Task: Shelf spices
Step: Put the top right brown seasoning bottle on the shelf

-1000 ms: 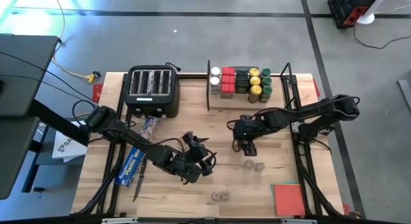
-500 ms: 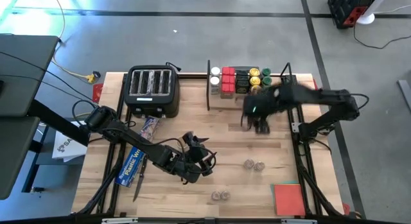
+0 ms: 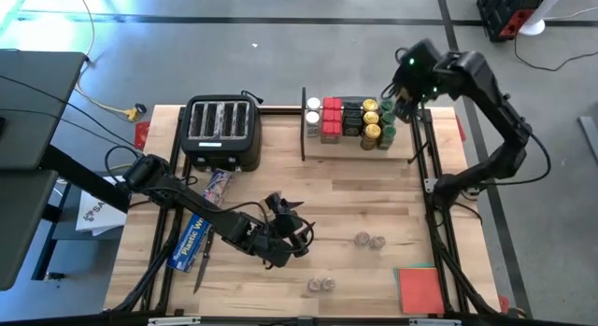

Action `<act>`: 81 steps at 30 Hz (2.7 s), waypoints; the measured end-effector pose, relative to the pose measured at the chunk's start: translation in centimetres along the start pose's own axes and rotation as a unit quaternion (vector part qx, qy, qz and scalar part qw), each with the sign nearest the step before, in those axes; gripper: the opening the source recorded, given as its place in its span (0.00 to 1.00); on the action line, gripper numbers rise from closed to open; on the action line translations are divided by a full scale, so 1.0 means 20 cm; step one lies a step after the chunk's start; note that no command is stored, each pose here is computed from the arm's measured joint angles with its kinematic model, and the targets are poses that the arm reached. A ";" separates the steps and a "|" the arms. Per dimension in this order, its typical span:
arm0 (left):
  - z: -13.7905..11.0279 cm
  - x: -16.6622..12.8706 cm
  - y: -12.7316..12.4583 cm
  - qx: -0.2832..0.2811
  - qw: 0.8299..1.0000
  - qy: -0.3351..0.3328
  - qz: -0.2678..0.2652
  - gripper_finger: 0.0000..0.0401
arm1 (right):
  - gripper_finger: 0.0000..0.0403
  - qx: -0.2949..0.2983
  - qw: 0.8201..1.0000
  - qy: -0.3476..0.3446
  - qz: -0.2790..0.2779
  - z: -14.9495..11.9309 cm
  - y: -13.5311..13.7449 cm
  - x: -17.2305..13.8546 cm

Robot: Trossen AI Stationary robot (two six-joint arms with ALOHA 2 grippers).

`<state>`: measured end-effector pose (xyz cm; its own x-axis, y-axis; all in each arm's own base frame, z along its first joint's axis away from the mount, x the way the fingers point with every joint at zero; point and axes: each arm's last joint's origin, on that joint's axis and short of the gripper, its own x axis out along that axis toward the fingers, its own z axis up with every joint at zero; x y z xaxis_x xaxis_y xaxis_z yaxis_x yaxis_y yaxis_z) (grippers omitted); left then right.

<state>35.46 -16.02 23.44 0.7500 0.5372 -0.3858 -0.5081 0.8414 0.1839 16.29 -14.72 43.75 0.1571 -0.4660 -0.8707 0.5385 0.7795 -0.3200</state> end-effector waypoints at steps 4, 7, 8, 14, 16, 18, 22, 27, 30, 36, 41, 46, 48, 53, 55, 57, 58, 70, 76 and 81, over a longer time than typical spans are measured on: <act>0.00 0.00 0.00 0.000 1.000 -0.001 0.000 0.77 | 0.65 0.029 0.999 0.016 0.014 0.00 -0.12 0.08; 0.00 0.00 0.00 0.000 1.000 -0.001 0.000 0.77 | 0.65 0.049 0.998 0.027 0.034 -0.01 -0.20 0.13; 0.00 0.00 0.00 0.000 1.000 -0.001 0.000 0.77 | 0.65 0.054 0.997 0.034 0.033 -0.01 -0.22 0.16; 0.00 0.00 0.00 0.000 1.000 -0.001 0.000 0.77 | 0.65 0.095 0.992 0.062 0.048 0.00 -0.32 0.27; 0.00 0.00 0.00 0.000 1.000 -0.002 0.000 0.77 | 0.65 0.103 0.991 0.068 0.057 0.00 -0.34 0.30; 0.00 0.00 0.00 0.000 1.000 -0.001 0.000 0.77 | 0.65 0.110 0.990 0.068 0.057 0.00 -0.35 0.32; 0.00 0.00 0.00 0.000 1.000 -0.002 0.000 0.77 | 0.65 0.121 0.990 0.058 0.052 -0.01 -0.38 0.34; 0.00 0.00 0.00 -0.004 1.000 -0.002 0.000 0.77 | 0.65 0.130 0.986 0.084 0.057 -0.10 -0.35 0.42; 0.00 0.00 0.00 -0.004 1.000 -0.002 0.000 0.77 | 0.65 0.133 0.987 0.073 0.046 -0.15 -0.34 0.48; 0.00 0.00 0.00 -0.004 1.000 -0.002 0.000 0.77 | 0.65 0.126 0.990 0.055 0.038 -0.23 -0.28 0.60; 0.01 0.00 0.00 -0.003 1.000 -0.004 0.000 0.77 | 0.65 0.126 0.990 0.052 0.037 -0.26 -0.25 0.70; 0.01 0.00 0.00 -0.005 1.000 -0.009 -0.003 0.77 | 0.65 0.121 0.991 0.049 0.036 -0.28 -0.23 0.78; 0.01 0.00 -0.01 -0.004 1.000 -0.009 -0.003 0.77 | 0.65 0.118 0.991 0.052 0.038 -0.29 -0.22 0.81; 0.01 0.00 -0.01 -0.004 1.000 -0.009 -0.003 0.77 | 0.65 0.115 0.991 0.051 0.037 -0.31 -0.21 0.86; 0.01 0.00 -0.01 -0.004 1.000 -0.009 -0.003 0.77 | 0.65 0.115 0.991 0.050 0.039 -0.32 -0.20 0.87; 0.01 0.00 -0.01 -0.004 1.000 -0.009 -0.003 0.77 | 0.65 0.115 0.992 0.047 0.037 -0.32 -0.20 0.89; 0.01 0.00 -0.01 -0.004 1.000 -0.009 -0.003 0.77 | 0.65 0.115 0.992 0.046 0.036 -0.32 -0.20 0.89; 0.02 0.00 -0.01 -0.007 1.000 -0.011 -0.005 0.77 | 0.70 0.120 0.991 0.030 0.049 -0.32 -0.19 0.92; 0.02 0.00 -0.01 -0.008 1.000 -0.011 -0.005 0.77 | 0.71 0.116 0.992 0.030 0.049 -0.32 -0.19 0.92; 0.02 0.00 -0.01 -0.008 1.000 -0.012 -0.005 0.77 | 0.72 0.113 0.992 0.029 0.044 -0.32 -0.19 0.91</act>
<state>35.71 -16.10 23.72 0.7647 0.5302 -0.3661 -0.5071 0.8458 0.1657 11.77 -23.56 26.70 0.1669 -0.3707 -0.9136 0.6985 0.6984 -0.1558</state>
